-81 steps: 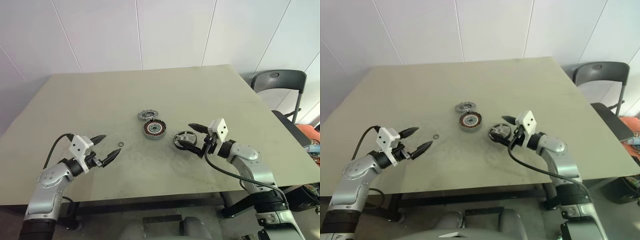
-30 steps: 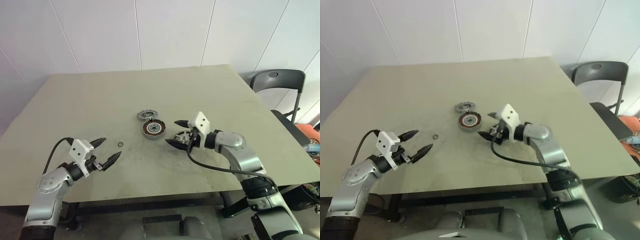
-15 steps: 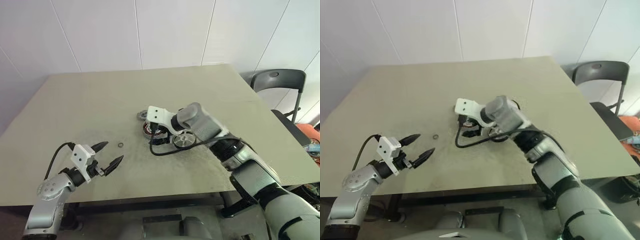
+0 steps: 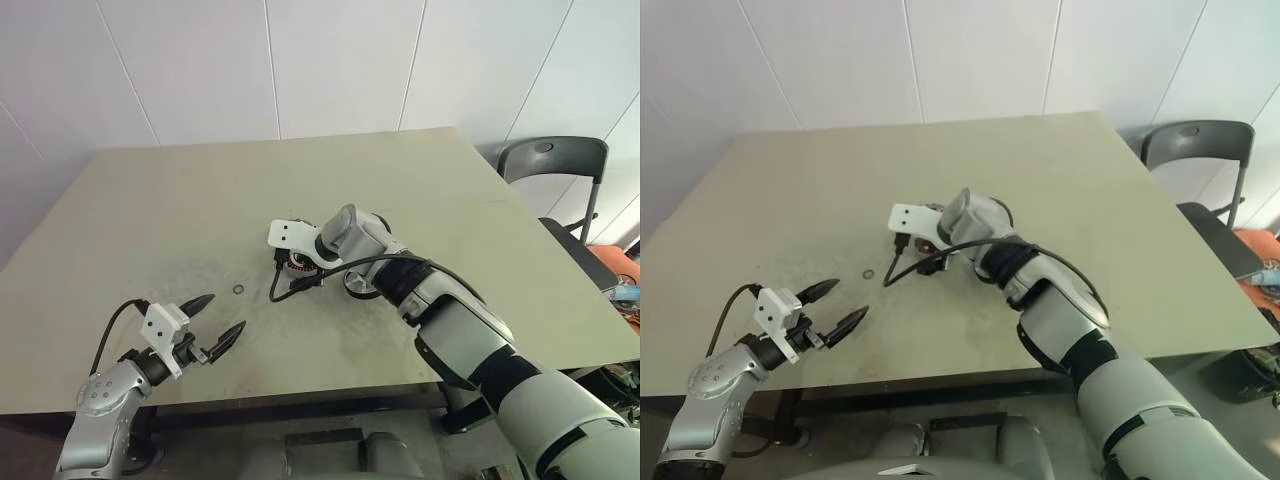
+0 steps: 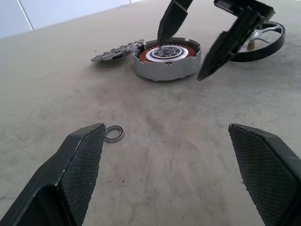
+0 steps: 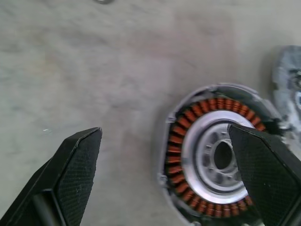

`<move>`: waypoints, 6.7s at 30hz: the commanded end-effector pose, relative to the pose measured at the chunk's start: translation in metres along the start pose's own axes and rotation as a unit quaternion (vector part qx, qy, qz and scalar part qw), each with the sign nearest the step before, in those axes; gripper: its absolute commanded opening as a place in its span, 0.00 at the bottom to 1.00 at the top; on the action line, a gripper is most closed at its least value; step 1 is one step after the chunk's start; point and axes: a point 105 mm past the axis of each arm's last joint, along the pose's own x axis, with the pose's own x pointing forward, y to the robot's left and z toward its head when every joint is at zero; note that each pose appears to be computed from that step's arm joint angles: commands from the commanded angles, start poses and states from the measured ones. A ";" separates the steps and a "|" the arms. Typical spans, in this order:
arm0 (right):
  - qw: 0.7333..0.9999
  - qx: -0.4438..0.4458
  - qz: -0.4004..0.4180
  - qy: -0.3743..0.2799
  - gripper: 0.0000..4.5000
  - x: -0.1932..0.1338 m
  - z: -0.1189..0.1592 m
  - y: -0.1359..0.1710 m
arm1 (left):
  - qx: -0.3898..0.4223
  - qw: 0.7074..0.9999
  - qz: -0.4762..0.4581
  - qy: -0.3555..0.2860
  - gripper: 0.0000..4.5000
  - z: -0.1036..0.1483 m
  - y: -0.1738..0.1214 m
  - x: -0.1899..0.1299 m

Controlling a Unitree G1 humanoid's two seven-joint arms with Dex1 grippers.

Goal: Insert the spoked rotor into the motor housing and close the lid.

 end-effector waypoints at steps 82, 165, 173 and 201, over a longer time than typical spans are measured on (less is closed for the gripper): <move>0.983 -0.005 0.184 -0.025 0.39 -0.038 0.013 0.084 | 0.034 0.999 -0.002 -0.010 1.00 0.041 -0.005 -0.001; 0.923 0.035 0.084 -0.375 0.99 -0.114 -0.055 0.061 | -0.046 0.997 0.013 0.057 1.00 -0.027 0.047 0.068; 0.921 0.033 0.081 -0.379 0.99 -0.114 -0.052 0.060 | -0.030 0.997 0.019 0.067 1.00 -0.029 0.051 0.076; 0.924 0.035 0.070 -0.374 1.00 -0.119 -0.057 0.056 | -0.022 0.997 -0.028 0.072 0.01 0.005 0.035 0.028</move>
